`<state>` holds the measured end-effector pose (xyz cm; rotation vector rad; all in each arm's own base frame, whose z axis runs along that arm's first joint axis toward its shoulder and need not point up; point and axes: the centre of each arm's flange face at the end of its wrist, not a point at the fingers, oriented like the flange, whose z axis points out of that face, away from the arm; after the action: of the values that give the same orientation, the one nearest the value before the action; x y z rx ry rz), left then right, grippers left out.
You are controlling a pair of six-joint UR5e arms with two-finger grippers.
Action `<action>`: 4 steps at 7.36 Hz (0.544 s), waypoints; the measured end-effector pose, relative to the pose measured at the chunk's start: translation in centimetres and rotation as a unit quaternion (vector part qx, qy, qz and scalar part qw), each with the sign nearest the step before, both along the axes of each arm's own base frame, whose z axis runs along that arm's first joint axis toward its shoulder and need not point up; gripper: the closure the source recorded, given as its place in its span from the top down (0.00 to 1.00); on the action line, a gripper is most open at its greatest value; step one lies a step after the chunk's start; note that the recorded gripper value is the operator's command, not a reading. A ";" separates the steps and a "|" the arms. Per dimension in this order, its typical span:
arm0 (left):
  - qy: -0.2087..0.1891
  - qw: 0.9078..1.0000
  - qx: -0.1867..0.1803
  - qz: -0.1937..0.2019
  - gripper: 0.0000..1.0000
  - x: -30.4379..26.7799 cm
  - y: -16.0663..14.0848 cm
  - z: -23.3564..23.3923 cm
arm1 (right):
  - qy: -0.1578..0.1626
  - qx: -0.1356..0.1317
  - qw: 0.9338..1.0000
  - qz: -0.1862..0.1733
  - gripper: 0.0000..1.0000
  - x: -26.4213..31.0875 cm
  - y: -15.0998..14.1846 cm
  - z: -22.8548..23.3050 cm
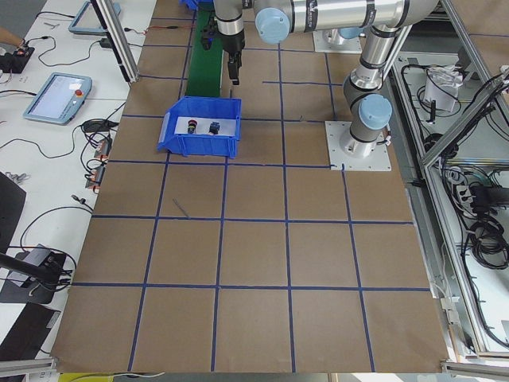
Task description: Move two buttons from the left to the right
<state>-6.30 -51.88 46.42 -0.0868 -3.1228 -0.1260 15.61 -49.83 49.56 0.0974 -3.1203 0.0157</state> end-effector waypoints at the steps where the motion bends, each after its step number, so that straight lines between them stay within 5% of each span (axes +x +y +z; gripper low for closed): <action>1: 0.003 1.000 0.000 0.001 1.00 -0.1 0.0 0.0 | 0.000 -0.002 1.000 0.000 1.00 0.0 -0.1 0.0; 4: 0.000 1.000 0.001 0.000 1.00 -0.1 0.1 0.0 | -0.002 -0.019 1.000 0.000 1.00 0.0 -0.4 0.4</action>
<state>-6.36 -51.80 46.41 -0.0874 -3.1223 -0.1305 15.65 -50.26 49.92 0.0966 -3.1215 0.0759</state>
